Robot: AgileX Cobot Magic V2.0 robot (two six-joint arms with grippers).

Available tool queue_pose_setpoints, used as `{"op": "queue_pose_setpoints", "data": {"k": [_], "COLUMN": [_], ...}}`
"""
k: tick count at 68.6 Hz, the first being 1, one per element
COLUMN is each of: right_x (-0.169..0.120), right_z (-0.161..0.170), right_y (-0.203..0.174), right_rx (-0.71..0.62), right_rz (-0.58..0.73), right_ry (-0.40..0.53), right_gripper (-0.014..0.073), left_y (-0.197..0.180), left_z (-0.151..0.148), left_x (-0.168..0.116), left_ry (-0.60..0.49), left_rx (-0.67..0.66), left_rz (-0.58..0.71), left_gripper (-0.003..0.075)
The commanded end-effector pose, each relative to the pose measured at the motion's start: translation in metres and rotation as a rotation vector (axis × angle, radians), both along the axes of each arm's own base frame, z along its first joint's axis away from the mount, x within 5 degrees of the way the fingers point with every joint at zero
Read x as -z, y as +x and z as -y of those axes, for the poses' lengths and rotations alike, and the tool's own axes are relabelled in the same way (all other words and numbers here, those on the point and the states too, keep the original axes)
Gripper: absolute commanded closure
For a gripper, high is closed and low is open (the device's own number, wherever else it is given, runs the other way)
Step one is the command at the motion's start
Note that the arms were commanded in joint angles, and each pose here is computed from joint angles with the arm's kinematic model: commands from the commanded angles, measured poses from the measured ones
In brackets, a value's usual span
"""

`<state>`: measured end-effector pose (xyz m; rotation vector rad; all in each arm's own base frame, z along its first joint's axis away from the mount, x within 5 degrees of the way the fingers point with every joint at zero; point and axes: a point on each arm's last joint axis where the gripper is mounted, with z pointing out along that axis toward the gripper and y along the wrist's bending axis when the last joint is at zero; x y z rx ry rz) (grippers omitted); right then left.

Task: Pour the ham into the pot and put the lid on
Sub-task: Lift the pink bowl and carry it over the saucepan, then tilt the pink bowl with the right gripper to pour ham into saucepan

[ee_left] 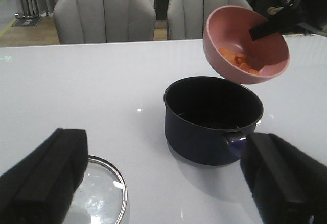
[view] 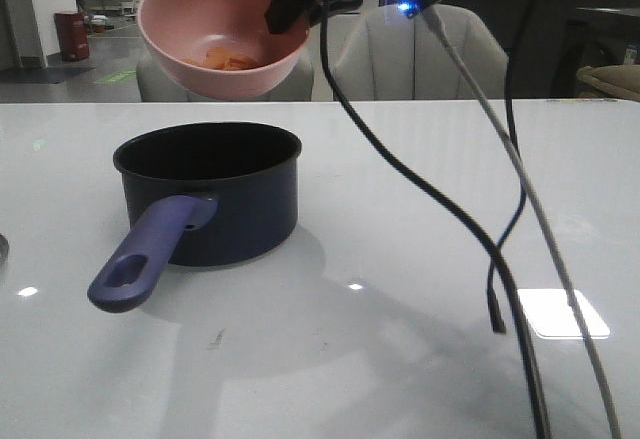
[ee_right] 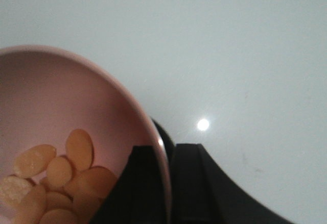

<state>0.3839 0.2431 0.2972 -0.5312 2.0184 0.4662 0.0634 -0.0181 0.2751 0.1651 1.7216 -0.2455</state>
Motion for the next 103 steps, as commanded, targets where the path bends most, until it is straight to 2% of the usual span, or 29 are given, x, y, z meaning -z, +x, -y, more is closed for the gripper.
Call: {"op": "queue_pose_setpoints", "data": {"k": [1, 10, 18, 31, 38, 54, 60, 70, 83, 103], "right_x": [-0.043, -0.026, -0.014, -0.003, 0.001, 0.014, 0.019, 0.027, 0.023, 0.022], "right_z": [0.012, 0.012, 0.004, -0.017, -0.029, -0.043, -0.043, -0.045, -0.042, -0.04], "right_y": [-0.007, -0.018, -0.027, -0.034, -0.039, -0.041, -0.039, -0.037, -0.037, -0.036], "right_rx": [0.08, 0.092, 0.024, -0.092, -0.133, -0.091, -0.063, -0.064, -0.008, 0.008], "right_rz": [0.341, 0.507, 0.66, 0.842, 0.983, 1.293, 1.364, 1.365, 1.384, 1.382], "right_ry": [0.118, 0.1, 0.042, -0.178, -0.307, -0.542, -0.6, -0.618, -0.594, -0.586], "right_gripper": [0.0459, 0.0459, 0.0459, 0.0458, 0.0458, 0.0458, 0.0458, 0.0458, 0.0458, 0.0458], "left_y": [0.0, 0.0, 0.0, 0.0, 0.0, 0.0, 0.0, 0.0, 0.0, 0.0], "left_z": [0.0, 0.0, 0.0, 0.0, 0.0, 0.0, 0.0, 0.0, 0.0, 0.0], "left_x": [-0.016, -0.016, -0.016, -0.016, -0.016, -0.016, -0.016, -0.016, -0.016, -0.016], "left_ry": [-0.03, -0.03, -0.03, -0.03, -0.03, -0.03, -0.03, -0.03, -0.03, -0.03], "left_rx": [0.001, 0.001, 0.001, 0.001, 0.001, 0.001, 0.001, 0.001, 0.001, 0.001], "left_rz": [0.087, 0.087, 0.087, 0.087, 0.087, 0.087, 0.087, 0.087, 0.087, 0.087], "left_gripper": [0.0082, 0.0082, 0.0082, 0.0082, 0.0082, 0.0082, 0.0082, 0.0082, 0.0082, 0.0082]}}
